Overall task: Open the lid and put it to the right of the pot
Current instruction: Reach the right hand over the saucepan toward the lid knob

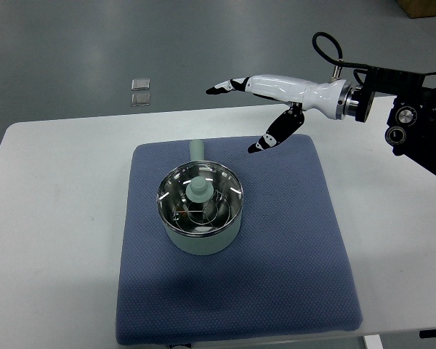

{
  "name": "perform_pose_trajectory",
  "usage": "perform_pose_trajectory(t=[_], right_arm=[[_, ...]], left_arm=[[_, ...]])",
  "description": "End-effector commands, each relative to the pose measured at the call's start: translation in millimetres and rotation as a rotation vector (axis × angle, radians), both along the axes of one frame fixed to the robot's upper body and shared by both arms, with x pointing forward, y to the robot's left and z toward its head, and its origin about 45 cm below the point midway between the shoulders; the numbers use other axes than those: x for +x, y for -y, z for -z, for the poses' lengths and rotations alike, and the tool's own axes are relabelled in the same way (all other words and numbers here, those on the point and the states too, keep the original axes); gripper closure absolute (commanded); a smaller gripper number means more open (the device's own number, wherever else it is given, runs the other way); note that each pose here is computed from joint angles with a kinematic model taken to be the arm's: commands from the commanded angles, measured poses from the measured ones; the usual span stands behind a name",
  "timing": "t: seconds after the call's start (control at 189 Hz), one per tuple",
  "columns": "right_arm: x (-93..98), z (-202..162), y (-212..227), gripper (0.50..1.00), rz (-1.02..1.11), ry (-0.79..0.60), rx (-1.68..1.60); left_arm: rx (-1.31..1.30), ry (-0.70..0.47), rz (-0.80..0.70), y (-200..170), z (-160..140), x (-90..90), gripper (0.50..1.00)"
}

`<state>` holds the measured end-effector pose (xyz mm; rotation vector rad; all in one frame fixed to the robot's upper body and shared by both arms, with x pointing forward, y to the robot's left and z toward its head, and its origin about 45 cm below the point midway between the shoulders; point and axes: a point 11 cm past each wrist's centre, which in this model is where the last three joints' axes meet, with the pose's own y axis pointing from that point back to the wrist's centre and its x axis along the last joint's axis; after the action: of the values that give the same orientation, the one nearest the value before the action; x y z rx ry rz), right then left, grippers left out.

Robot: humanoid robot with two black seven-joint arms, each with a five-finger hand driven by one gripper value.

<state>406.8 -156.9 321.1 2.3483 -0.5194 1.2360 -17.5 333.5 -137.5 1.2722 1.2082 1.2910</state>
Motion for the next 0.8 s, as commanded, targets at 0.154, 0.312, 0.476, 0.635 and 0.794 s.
perform_pose_trajectory(t=[0.154,0.312,0.476,0.635,0.794], right_arm=[[-5.9,-6,-28,0.564,-0.102,0.087,-0.14],[-9.3,-9,-45,0.572,-0.156,0.109,-0.191],[-14.5,-13,-55,0.585,-0.202,0.119,-0.231],[-25.2,-9,-77,0.611,-0.275,0.129,-0.27],[-32.8,0,-95,0.632,-0.327,0.174,-0.329]], left_arm=[[0.0,0.0,0.0,0,0,0.1,0.5],[0.0,0.0,0.0,0,0,0.1,0.5],[0.0,0.0,0.0,0,0,0.1,0.5],[0.0,0.0,0.0,0,0,0.1,0.5],[0.0,0.0,0.0,0,0,0.1,0.5]])
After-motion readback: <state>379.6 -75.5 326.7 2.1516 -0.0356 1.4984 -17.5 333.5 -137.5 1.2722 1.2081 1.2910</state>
